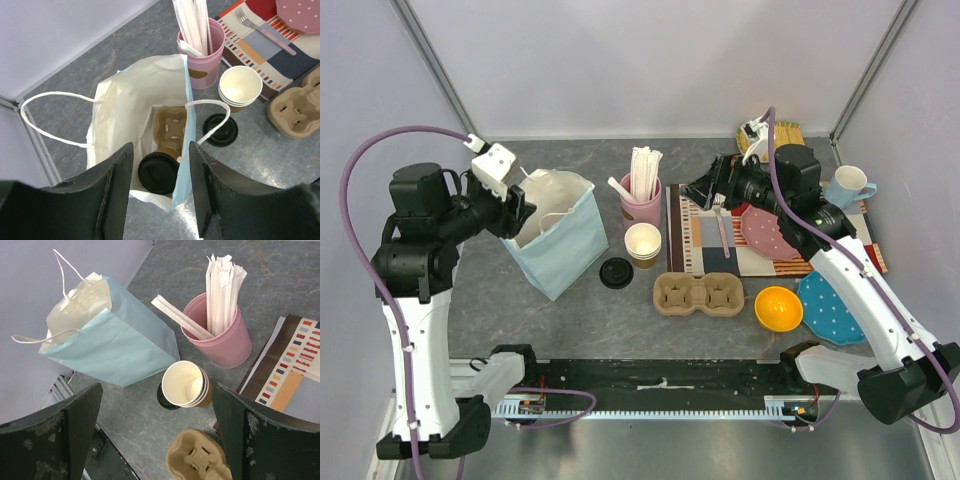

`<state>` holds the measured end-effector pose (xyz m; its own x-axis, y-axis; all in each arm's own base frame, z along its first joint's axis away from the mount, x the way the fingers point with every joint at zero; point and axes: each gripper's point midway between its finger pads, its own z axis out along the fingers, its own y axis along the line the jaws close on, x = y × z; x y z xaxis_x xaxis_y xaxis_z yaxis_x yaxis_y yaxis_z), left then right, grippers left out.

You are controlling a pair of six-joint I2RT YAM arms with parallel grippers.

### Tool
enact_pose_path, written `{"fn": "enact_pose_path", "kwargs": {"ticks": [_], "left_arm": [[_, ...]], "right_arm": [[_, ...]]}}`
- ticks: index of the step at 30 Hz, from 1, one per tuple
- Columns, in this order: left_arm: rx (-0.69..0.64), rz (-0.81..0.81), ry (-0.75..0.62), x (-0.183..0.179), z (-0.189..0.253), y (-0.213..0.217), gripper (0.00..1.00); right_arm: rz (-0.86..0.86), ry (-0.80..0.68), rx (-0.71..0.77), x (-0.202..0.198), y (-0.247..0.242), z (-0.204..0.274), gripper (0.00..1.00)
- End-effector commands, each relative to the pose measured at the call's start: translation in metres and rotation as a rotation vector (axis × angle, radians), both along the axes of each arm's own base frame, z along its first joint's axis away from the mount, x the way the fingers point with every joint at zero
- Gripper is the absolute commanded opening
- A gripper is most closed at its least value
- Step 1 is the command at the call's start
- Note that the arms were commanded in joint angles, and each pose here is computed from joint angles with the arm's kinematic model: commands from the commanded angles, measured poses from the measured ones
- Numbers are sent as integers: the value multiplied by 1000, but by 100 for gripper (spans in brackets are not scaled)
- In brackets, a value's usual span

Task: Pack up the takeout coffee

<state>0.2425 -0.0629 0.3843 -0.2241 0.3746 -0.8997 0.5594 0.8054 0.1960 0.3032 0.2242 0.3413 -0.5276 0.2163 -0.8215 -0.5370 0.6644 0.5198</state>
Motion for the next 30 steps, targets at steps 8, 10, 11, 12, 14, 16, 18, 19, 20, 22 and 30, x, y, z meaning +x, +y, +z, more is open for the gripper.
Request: {"fn": "enact_pose_path", "kwargs": {"ticks": [8, 10, 11, 12, 14, 16, 18, 19, 20, 22, 30], "left_arm": [[-106, 91, -57, -6, 0, 1, 55], [-110, 110, -73, -9, -1, 4, 55], [-117, 116, -67, -8, -6, 4, 55], [-118, 122, -63, -7, -9, 5, 55], [-125, 117, -53, -7, -12, 3, 55], [-126, 114, -52, -7, -13, 3, 55], [-121, 112, -54, -6, -12, 3, 55], [-119, 114, -58, -5, -10, 3, 55], [-117, 115, -63, -4, -8, 4, 55], [-114, 107, -70, -4, -6, 3, 55], [-118, 54, -99, -2, 10, -5, 55]], "right_arm": [[-24, -147, 100, 5, 2, 51, 98], [-30, -151, 108, 6, 2, 52, 98], [-31, -161, 116, 7, 2, 54, 98], [-35, -160, 119, 7, 2, 54, 98], [-41, -167, 124, 9, 2, 55, 98], [-44, -167, 122, 11, 2, 55, 98], [-51, -169, 118, 15, 2, 55, 98], [-52, -172, 116, 16, 2, 56, 98], [-54, -172, 116, 17, 3, 55, 98], [-61, -173, 113, 19, 2, 54, 98], [-81, -175, 100, 25, 1, 47, 98]]}}
